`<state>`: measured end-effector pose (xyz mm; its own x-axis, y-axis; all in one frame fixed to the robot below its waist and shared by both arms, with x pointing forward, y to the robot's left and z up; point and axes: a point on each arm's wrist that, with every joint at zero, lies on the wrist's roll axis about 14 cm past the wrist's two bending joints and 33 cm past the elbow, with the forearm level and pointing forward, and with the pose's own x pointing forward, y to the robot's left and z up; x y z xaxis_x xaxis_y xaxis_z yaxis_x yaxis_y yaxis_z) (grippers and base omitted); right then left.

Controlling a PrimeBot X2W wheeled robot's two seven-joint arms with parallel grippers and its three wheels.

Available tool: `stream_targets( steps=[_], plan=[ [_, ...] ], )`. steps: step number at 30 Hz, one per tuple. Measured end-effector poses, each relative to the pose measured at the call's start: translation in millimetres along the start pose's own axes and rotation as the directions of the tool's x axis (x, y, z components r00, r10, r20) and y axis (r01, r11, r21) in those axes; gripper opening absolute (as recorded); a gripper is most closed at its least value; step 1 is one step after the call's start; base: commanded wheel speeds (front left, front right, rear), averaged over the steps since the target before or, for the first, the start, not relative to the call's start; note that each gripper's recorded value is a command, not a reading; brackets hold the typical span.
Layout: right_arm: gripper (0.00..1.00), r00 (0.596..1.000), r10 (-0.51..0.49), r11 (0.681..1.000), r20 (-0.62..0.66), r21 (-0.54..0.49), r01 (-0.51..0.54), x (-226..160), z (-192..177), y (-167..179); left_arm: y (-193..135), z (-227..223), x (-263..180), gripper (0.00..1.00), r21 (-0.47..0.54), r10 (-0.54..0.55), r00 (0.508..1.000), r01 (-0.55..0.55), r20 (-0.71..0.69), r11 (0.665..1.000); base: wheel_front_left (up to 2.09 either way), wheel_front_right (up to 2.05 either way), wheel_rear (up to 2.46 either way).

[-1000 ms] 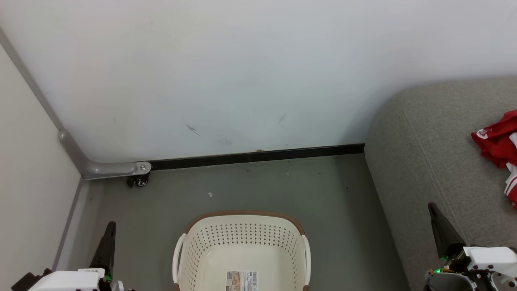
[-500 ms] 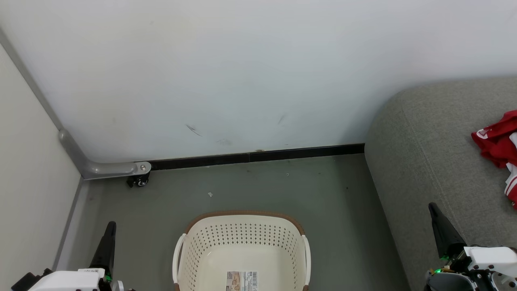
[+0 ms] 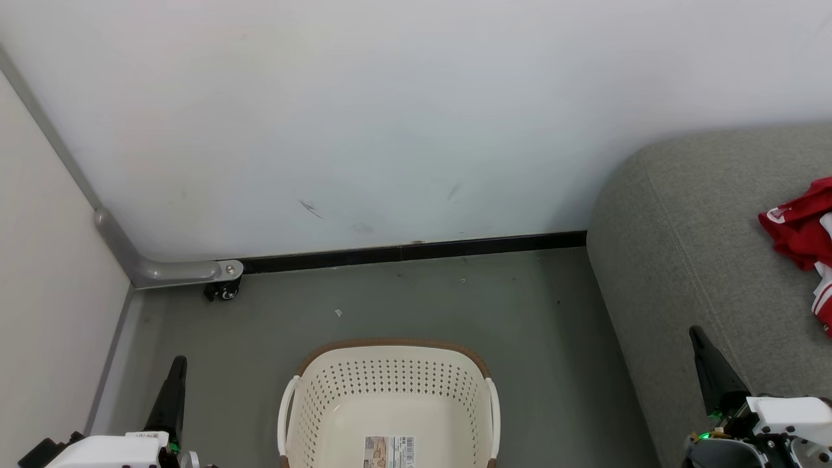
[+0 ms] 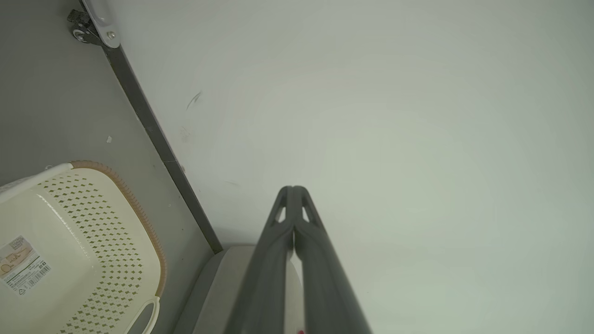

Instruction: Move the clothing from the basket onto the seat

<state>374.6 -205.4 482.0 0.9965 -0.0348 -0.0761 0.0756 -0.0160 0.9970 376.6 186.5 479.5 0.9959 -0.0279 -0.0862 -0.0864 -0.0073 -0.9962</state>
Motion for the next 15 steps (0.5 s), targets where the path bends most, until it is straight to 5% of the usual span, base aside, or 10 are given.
stream_targets(
  steps=[15],
  plan=[
    [0.0,1.0,0.0,1.0,0.001,0.001,0.0,0.0,0.3,0.0,-0.1,0.0,0.0,0.0,0.0,0.0,1.0,0.0,0.0,1.0,0.0,0.0,0.0]
  ],
)
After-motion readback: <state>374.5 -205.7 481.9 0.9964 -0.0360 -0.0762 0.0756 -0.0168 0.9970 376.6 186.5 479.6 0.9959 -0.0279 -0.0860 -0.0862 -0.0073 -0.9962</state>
